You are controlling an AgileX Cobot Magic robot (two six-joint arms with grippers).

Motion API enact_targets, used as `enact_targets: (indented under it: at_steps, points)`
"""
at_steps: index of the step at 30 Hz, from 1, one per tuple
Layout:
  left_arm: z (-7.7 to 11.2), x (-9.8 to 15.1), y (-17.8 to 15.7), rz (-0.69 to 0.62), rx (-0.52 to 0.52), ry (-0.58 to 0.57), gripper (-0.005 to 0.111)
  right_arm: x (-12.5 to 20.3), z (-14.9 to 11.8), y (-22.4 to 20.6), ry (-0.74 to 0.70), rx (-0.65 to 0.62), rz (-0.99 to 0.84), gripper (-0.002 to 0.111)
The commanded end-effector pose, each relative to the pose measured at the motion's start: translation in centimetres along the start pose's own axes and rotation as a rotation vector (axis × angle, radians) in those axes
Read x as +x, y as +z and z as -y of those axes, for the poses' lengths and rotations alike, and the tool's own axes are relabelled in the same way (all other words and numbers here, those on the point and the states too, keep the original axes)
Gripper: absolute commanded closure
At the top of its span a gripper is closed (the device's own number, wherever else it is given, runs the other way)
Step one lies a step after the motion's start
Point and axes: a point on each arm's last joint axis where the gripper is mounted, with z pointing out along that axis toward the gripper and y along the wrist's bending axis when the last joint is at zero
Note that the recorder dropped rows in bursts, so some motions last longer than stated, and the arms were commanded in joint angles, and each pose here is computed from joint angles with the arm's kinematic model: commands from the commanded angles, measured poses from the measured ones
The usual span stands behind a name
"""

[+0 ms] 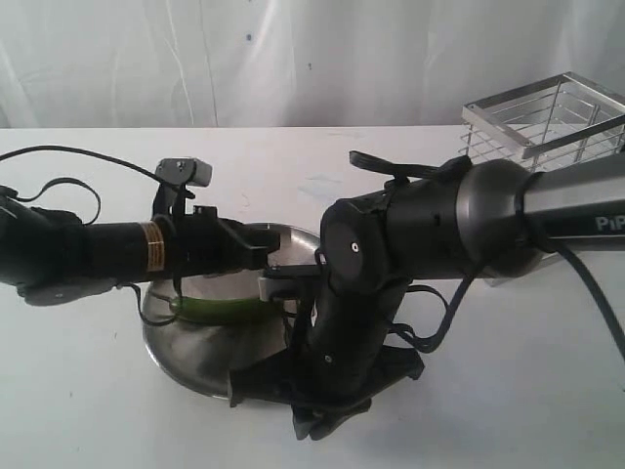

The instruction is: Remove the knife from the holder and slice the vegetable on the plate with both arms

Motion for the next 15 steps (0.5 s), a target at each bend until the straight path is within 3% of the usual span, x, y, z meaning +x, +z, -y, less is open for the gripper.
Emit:
enact_targets:
  at_steps: [1,5,10,15]
  points:
    - [-0.8,1.3,0.6,-0.029,-0.006,-0.02,0.107,0.1,0.1,0.0,-0.008,0.002,-0.002,0.108]
    - [-1.9,3.2,1.9,-0.128,-0.008,-0.02,0.107,0.1,0.1,0.0,-0.008,0.002,-0.002,0.108]
    - [-4.1,5.5,1.7,-0.298,-0.231,-0.113,0.107,0.1,0.1,0.0,-0.008,0.002,-0.002,0.108]
    - [-4.3,6.0,1.4,-0.356,-0.267,-0.154,0.107,0.3,0.1,0.0,-0.007,0.008,-0.021,0.108]
